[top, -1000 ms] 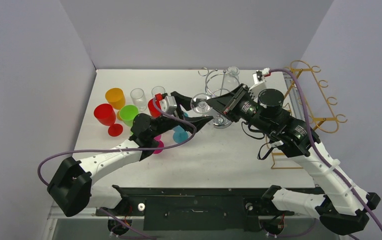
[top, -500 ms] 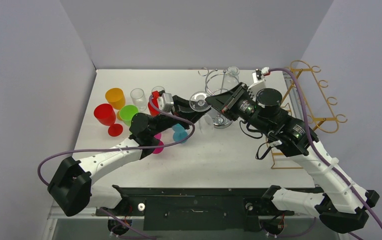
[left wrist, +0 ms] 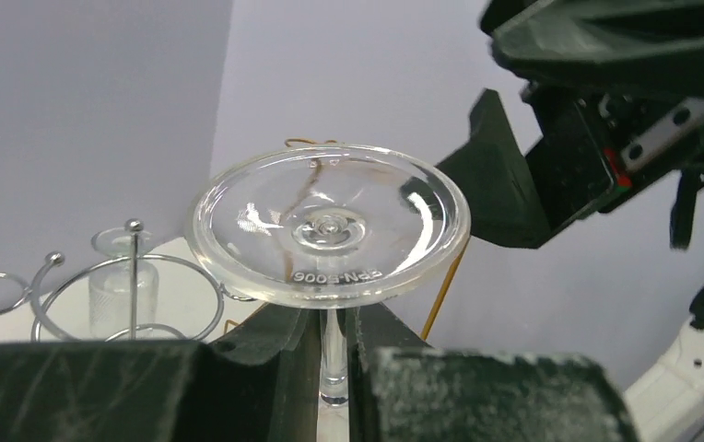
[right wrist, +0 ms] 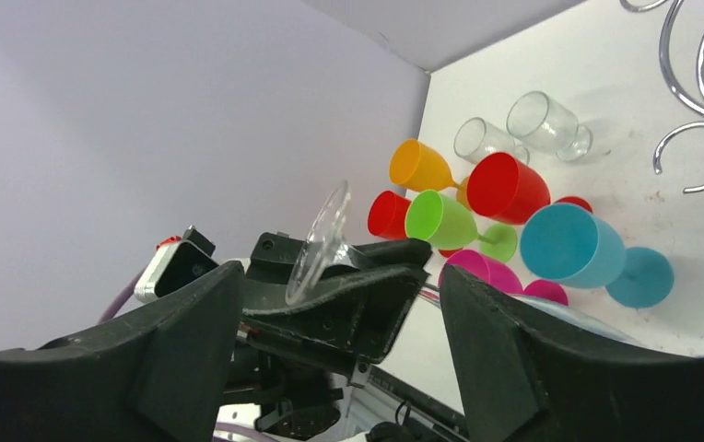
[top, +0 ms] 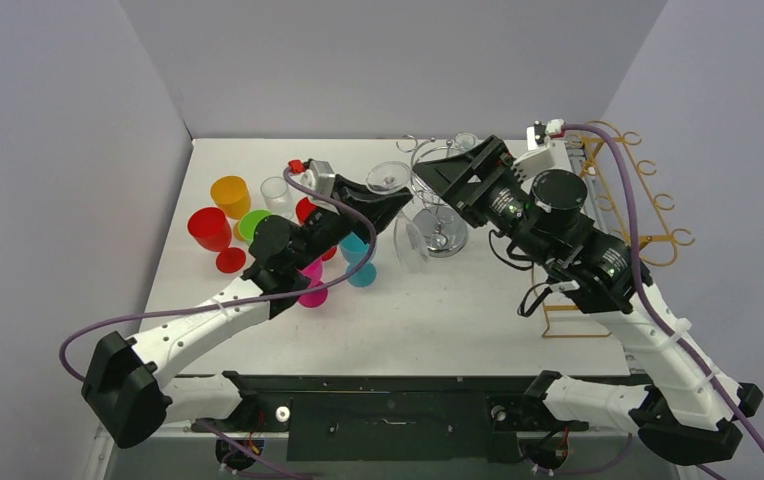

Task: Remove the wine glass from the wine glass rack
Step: Place the wine glass at the center of the board.

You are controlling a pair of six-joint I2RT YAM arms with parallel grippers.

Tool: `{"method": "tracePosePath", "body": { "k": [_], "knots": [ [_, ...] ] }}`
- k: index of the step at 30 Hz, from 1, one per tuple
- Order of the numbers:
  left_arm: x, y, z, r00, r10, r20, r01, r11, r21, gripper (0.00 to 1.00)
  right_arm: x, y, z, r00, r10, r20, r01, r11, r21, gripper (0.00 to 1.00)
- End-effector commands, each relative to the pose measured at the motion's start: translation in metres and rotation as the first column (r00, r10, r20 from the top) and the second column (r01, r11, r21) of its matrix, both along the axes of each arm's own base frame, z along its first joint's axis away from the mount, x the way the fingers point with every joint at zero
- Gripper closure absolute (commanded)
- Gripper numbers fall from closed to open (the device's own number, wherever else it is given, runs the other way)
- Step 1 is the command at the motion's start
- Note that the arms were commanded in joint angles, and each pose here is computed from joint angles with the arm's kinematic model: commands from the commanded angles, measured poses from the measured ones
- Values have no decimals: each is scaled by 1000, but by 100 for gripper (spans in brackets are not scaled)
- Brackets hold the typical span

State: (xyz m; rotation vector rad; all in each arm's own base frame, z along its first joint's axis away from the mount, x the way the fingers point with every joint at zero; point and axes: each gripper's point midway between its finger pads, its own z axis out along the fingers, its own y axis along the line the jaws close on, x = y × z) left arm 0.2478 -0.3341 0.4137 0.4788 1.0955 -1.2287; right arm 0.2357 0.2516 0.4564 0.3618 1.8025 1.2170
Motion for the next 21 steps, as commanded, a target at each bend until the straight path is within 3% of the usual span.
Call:
{"method": "tracePosePath", "body": {
  "k": [1,6,9,21],
  "knots": [
    [17,38,56,979,135,-153,-159,974,-163,100,-2,-24,30,990,-67,122,69,998,-11,26],
    [45,72,69,899,165,-407,-275,934,-229,100,-9,-30,15,987,-48,151,60,995,-78,26],
    [61,99,79,837,106,-536,-312,898,-310,100,-13,-29,6,987,-28,158,41,996,-74,27],
    [70,130,96,717,-72,-694,-370,804,-465,100,-25,22,-25,987,57,148,-50,997,-51,38]
  ]
}}
